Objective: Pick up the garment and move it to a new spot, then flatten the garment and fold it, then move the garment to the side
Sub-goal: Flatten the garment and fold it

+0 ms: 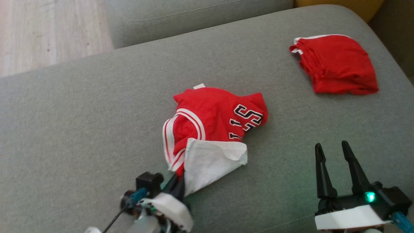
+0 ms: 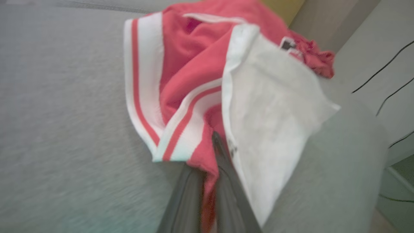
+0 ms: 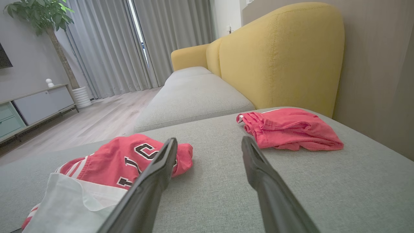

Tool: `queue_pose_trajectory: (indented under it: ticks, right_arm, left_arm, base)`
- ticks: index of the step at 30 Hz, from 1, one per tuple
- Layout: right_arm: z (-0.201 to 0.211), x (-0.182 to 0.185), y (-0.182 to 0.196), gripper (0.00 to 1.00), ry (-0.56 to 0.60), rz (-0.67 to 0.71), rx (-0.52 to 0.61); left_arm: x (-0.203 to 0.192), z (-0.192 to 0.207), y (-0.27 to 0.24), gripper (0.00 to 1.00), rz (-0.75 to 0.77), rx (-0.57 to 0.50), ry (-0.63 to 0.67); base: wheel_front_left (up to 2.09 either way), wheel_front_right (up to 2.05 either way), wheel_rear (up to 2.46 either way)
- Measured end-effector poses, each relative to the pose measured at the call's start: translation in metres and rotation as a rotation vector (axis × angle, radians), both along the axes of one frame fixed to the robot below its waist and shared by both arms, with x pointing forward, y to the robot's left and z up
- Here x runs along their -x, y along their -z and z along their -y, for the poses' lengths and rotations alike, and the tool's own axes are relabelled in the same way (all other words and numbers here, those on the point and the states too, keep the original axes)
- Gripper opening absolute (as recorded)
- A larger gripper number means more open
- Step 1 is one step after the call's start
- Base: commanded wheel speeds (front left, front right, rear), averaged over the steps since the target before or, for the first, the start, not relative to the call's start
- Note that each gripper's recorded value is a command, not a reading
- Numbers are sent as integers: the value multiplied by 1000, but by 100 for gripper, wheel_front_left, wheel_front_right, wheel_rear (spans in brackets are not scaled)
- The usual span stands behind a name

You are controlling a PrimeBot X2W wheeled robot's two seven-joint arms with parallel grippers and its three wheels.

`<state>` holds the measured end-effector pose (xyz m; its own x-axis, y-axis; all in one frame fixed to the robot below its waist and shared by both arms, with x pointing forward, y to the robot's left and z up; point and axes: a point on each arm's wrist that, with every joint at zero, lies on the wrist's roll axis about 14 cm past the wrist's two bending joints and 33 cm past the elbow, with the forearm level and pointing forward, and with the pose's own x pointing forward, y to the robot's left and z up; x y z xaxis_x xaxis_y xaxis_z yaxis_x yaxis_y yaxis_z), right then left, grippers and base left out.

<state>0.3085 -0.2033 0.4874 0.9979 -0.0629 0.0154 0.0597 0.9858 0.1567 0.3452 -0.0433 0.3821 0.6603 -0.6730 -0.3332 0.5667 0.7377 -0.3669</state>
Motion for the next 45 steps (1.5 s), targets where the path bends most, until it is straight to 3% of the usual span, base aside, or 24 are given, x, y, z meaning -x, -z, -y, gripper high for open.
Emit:
queue_pose_trajectory:
  ticks: [5,13,21,25,27,32,37,41,45]
  right_arm:
    - [5,7,-5,100,22,19,1]
    - [9,15,-11,100,46,42,-30]
    - [10,27,-17,100,63,70,-49]
    - [10,32,-17,100,66,74,-53]
    - [11,36,-14,100,70,64,-56]
    - [4,34,-7,100,41,44,-58]
    - [0,28,-8,100,20,44,-55]
    - [-6,22,-7,100,-8,39,-45]
    - [-14,15,-5,100,-39,28,-44]
  left_arm:
    - [-3,53,-67,0,83,194,115]
    - [-30,125,-264,0,398,445,365]
    - [-60,118,-433,0,623,694,281]
    - [-68,114,-452,0,612,719,222]
    - [-78,112,-436,0,570,680,176]
    - [-102,79,-255,0,239,455,-13]
    - [-63,10,-97,0,-65,336,-245]
    - [-31,-30,-41,0,-120,216,-311]
    - [-39,-67,-44,0,-4,128,-370]
  base:
    - [0,0,0]
    - [0,0,0]
    - [0,0,0]
    - [0,0,0]
    - [0,0,0]
    - [0,0,0]
    - [0,0,0]
    - [0,0,0]
    - [0,0,0]
